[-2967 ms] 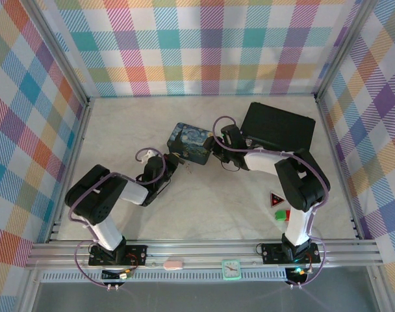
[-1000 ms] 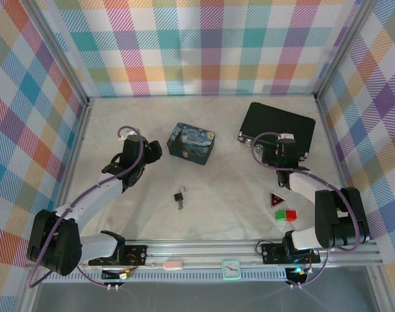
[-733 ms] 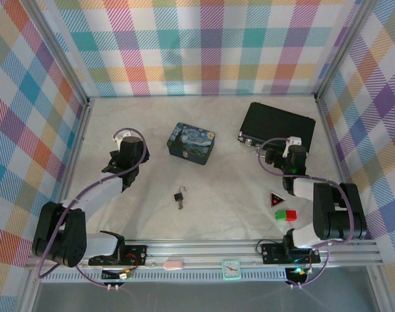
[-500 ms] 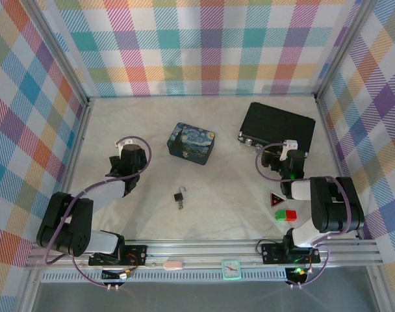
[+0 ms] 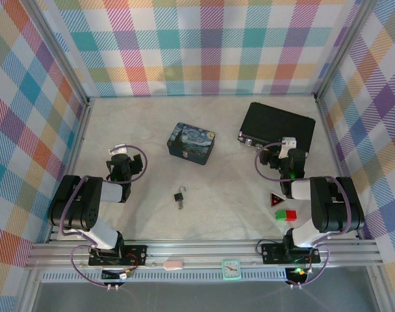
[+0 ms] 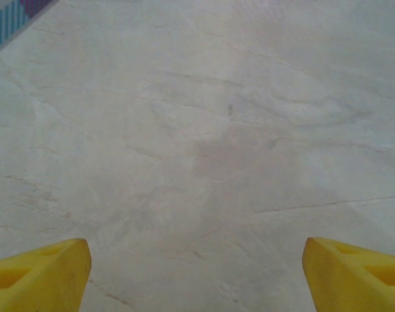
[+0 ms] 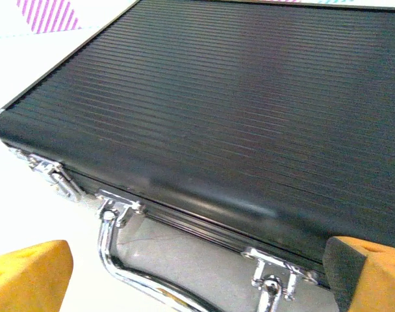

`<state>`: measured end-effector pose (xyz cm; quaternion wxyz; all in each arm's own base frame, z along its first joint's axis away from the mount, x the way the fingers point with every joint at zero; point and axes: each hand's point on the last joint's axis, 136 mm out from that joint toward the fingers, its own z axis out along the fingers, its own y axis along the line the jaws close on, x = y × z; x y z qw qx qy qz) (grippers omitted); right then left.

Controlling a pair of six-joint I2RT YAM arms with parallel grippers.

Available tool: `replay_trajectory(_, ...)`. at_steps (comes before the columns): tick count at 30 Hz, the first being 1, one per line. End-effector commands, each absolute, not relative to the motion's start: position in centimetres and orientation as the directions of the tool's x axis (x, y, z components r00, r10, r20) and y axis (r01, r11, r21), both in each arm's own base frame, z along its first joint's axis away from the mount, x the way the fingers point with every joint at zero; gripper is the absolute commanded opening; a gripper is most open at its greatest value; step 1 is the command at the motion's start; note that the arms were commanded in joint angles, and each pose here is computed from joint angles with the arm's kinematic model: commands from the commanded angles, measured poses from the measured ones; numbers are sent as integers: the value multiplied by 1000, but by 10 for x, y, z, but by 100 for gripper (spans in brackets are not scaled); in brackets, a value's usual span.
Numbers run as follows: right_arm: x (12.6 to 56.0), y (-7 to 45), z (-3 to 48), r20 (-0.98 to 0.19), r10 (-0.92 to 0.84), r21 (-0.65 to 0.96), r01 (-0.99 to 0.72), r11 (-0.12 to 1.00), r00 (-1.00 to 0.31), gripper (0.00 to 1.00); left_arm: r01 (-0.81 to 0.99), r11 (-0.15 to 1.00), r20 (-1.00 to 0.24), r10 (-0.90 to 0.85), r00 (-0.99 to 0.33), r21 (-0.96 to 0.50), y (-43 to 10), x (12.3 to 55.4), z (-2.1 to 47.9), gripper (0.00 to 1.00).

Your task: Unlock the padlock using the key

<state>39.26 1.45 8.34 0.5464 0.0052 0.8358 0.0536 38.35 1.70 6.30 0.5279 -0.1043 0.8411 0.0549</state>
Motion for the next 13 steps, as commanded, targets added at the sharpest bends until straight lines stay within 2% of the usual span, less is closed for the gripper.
replay_trajectory(1,398,24,92,-924,37,86,-114,990,-381,99,-183,982,-935,-111,-337,-51,9,395,85,85)
replay_trajectory(13,398,24,92,-924,38,87,-112,990,-381,99,-186,981,-934,-110,-340,-48,9,395,84,91)
